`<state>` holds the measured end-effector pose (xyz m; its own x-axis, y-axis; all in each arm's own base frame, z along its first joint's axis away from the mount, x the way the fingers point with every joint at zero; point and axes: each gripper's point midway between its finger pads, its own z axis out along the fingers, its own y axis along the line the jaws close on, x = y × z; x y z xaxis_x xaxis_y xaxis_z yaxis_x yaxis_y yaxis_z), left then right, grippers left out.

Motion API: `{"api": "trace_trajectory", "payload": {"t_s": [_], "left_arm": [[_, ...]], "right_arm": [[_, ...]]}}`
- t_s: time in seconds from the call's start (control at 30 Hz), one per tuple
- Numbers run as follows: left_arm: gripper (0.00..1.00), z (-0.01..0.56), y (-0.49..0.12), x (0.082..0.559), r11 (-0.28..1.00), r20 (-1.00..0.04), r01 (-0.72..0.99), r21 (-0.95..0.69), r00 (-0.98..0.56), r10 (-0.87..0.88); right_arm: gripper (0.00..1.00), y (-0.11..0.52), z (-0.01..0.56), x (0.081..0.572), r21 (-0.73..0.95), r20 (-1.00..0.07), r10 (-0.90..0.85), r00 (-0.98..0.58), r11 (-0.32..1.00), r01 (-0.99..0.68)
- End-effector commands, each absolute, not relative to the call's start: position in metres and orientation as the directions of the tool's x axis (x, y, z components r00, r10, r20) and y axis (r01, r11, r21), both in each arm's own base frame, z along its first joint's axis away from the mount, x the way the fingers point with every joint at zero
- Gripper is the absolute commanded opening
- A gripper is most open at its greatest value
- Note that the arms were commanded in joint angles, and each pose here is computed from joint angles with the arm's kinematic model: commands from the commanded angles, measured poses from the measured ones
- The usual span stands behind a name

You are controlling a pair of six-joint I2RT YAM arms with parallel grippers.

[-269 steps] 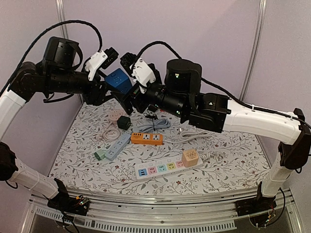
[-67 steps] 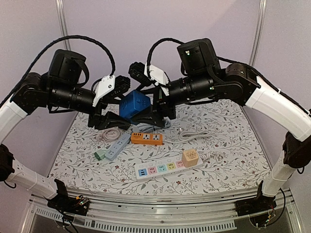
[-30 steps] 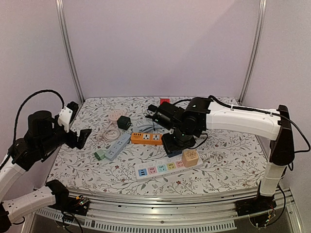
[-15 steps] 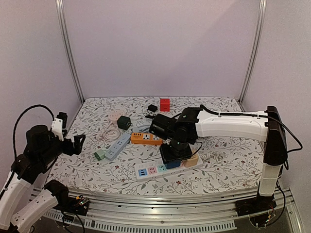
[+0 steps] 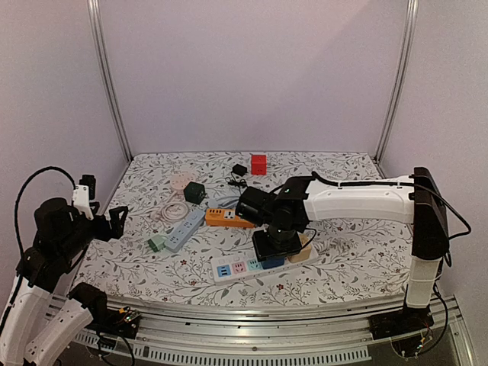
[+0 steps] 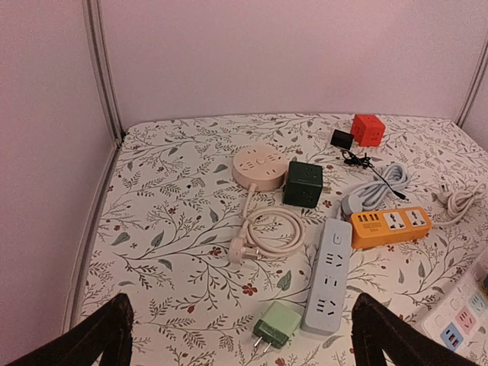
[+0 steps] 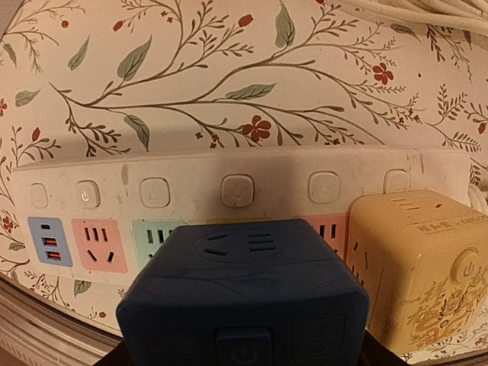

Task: Insert the plug
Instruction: Insert the plug into the socket.

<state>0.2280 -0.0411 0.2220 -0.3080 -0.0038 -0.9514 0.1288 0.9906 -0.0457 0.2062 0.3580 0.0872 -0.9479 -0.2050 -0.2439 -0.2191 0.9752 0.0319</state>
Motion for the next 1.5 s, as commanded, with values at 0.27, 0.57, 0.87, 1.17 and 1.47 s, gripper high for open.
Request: {"api": "trace_trajectory", "payload": {"t_s": [0.27,0.57,0.87,1.17,1.47], "left_arm": [[0.98,0.218,-0.040,0.230,0.990,-0.951,0.124,-0.062,-0.307,-0.021],[0.98,0.217,-0.039,0.230,0.991,-0.951,0.121,-0.062,-0.308,-0.022],[0.98,0.218,-0.039,0.230,0.991,-0.952,0.122,-0.062,-0.305,-0.022],[0.98,0.218,-0.041,0.230,0.989,-0.953,0.130,-0.065,-0.303,-0.023],[0.98,0.218,-0.041,0.230,0.989,-0.953,0.133,-0.065,-0.302,-0.022]], "right_arm": [[0.00,0.363,0.066,0.214,0.018,-0.255,-0.198,-0.946,0.978,-0.209],[0.00,0.340,0.066,0.213,-0.124,-0.281,-0.249,-0.927,0.967,-0.222],[0.00,0.343,0.083,0.216,-0.174,-0.367,-0.285,-0.885,0.956,-0.235],[0.00,0.351,0.111,0.218,-0.064,-0.413,-0.227,-0.882,0.973,-0.221],[0.00,0.348,0.099,0.213,-0.053,-0.375,-0.221,-0.900,0.975,-0.218]]}}
